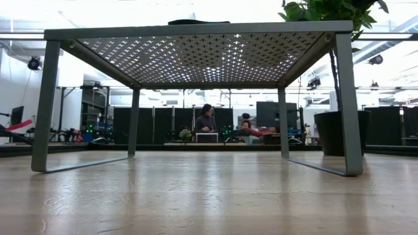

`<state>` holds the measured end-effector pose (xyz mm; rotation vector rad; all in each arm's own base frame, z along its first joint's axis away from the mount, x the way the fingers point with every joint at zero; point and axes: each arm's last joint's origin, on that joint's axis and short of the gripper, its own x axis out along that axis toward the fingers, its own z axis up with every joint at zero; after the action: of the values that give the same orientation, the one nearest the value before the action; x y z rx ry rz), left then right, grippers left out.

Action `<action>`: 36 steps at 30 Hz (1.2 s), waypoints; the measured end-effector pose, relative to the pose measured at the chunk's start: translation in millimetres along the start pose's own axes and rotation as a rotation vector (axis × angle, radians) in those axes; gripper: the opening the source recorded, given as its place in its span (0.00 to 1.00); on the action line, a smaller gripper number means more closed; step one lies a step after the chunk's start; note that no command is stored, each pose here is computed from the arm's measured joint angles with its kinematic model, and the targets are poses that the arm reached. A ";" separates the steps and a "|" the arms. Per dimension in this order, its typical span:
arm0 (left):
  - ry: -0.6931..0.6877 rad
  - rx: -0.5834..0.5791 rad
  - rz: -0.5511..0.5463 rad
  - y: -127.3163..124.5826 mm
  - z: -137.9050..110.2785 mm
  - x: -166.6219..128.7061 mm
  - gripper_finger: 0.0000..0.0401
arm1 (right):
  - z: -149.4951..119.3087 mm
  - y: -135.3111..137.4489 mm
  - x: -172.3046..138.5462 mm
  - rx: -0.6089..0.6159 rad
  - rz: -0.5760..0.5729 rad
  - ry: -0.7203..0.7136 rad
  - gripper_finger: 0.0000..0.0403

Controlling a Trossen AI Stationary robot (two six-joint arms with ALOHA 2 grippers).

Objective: Pick & Place Mini shaped plates
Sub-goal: Stack the black distorted plate on the distorted plates on the shelf

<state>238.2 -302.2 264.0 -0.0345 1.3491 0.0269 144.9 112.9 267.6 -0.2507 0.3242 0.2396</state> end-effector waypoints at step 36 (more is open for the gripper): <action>0.288 -0.118 0.017 -25.1 -113.3 59.6 0.39 | -0.1 0.0 0.0 0.000 0.000 0.000 0.02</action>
<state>141.9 -331.9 181.3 -0.1306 1.6350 0.1192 144.9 112.9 267.5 -0.2509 0.3244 0.2396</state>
